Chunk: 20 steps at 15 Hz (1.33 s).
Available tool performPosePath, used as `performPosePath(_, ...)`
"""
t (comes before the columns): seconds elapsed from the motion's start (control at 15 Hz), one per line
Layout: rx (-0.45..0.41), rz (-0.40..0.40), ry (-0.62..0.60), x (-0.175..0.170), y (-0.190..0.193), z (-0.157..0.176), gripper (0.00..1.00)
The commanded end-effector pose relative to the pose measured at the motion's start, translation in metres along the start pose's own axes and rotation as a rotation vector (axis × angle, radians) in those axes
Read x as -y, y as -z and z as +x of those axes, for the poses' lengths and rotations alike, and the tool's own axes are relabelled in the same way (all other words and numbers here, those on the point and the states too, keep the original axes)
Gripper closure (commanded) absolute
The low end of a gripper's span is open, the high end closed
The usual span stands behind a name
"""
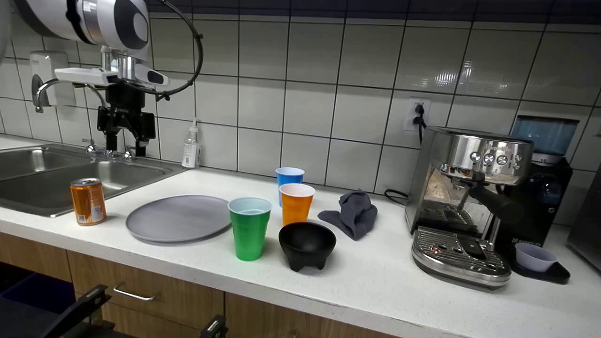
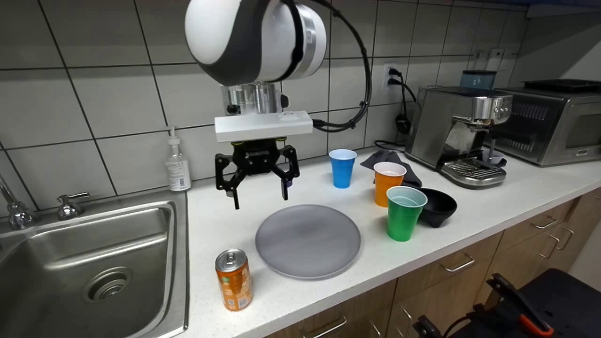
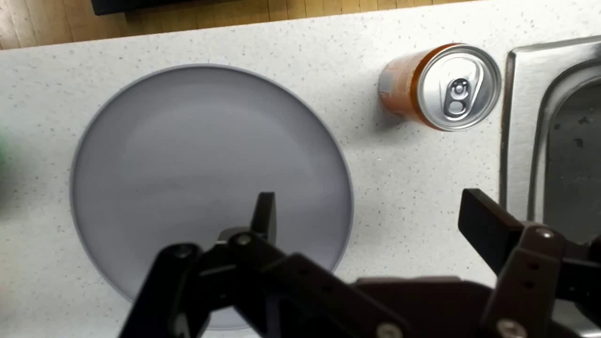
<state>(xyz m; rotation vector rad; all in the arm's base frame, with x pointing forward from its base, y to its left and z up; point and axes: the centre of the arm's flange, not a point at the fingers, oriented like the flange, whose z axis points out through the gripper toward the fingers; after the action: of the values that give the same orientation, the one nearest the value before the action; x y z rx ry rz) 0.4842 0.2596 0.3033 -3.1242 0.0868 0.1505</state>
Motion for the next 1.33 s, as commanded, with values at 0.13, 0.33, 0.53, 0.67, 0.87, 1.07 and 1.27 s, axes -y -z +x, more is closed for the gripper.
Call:
performPosePath(0.13,-0.043,-0.014,-0.004,-0.056,0.016,0.000,0.00)
performPosePath(0.33,-0.052,-0.023,-0.013,-0.084,0.021,0.009,0.00)
performPosePath(0.53,-0.064,-0.031,-0.023,-0.111,0.026,0.017,0.00)
performPosePath(0.67,-0.065,-0.031,-0.032,-0.129,0.029,0.023,0.00)
performPosePath(0.87,-0.045,-0.025,-0.057,-0.128,0.024,0.033,0.01)
performPosePath(1.07,-0.049,-0.023,-0.061,-0.140,0.027,0.036,0.07)
performPosePath(1.27,-0.050,-0.024,-0.060,-0.140,0.027,0.035,0.07)
